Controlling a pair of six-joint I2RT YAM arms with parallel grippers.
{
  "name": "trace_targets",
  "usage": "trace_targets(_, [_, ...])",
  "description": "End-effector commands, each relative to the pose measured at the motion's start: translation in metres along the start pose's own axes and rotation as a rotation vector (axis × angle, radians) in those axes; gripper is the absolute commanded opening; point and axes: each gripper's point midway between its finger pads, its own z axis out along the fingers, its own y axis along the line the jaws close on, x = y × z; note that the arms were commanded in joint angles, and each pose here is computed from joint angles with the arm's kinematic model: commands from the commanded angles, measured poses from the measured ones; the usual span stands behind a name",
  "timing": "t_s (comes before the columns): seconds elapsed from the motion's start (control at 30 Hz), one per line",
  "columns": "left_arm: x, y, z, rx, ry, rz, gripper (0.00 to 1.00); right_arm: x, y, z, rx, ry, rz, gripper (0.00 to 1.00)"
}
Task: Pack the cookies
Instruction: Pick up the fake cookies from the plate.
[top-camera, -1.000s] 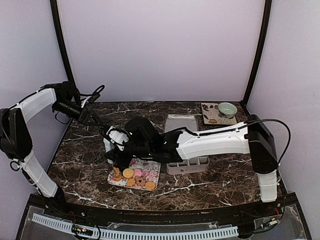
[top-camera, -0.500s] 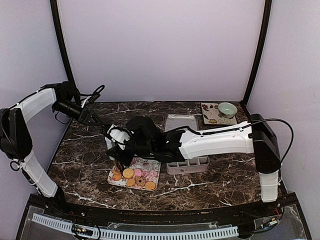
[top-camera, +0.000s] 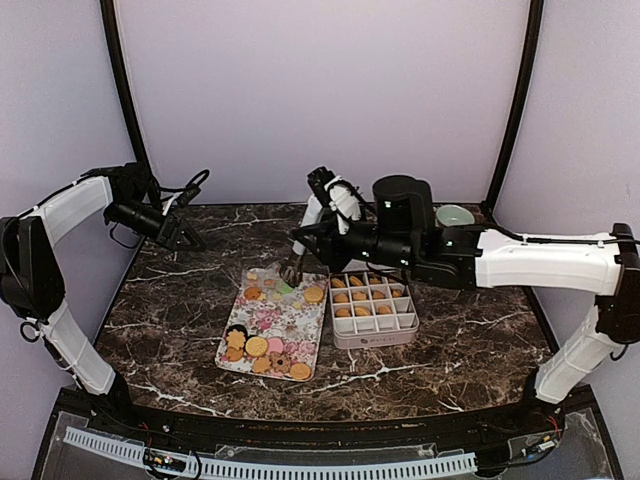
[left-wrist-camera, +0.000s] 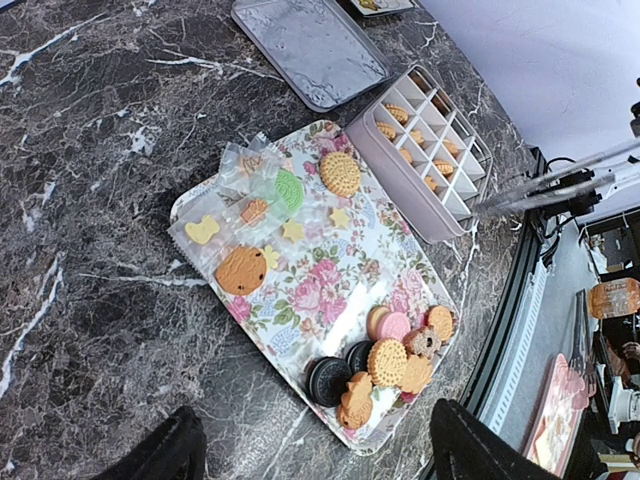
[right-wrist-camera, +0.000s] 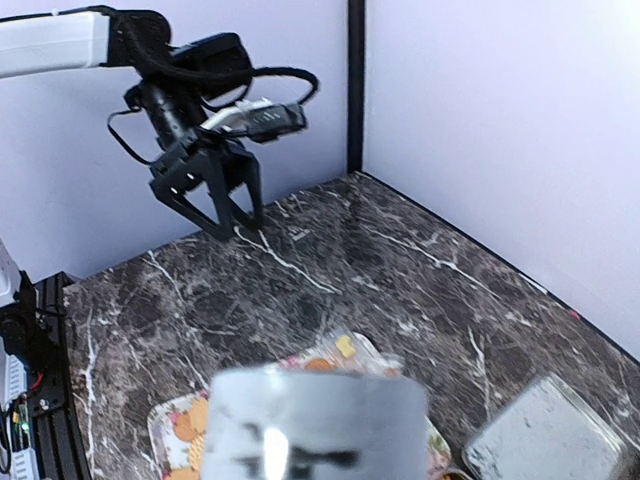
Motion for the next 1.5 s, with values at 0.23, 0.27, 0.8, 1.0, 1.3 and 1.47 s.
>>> trace_targets(0.23, [-0.002,-0.01,-0.008,0.018,-0.02,0.002,0.8,0.075,-0.106,-0.111,0.403,0.185,0.001,0.0])
trace_targets(0.27, [-0.002,-0.01,-0.008,0.019,-0.02,0.001,0.8,0.079,-0.11,-0.118,0.418,0.194,0.007,0.0])
trace_targets(0.8, [0.0,-0.007,-0.006,0.019,-0.016,-0.018,0.8,-0.028,-0.014,-0.031,0.078,-0.069,-0.004,0.03])
trace_targets(1.0, [0.002,-0.004,-0.006,0.003,-0.005,-0.024,0.86,-0.022,0.067,0.044,-0.117,-0.048,-0.068,0.13])
trace_targets(1.3, [0.005,-0.007,-0.01,-0.002,-0.008,-0.015,0.9,0.004,0.119,0.096,-0.225,-0.011,-0.098,0.31])
trace_targets(1.47, [0.006,-0.008,-0.009,0.0,-0.006,-0.013,0.9,0.015,0.122,0.106,-0.234,0.013,-0.103,0.35])
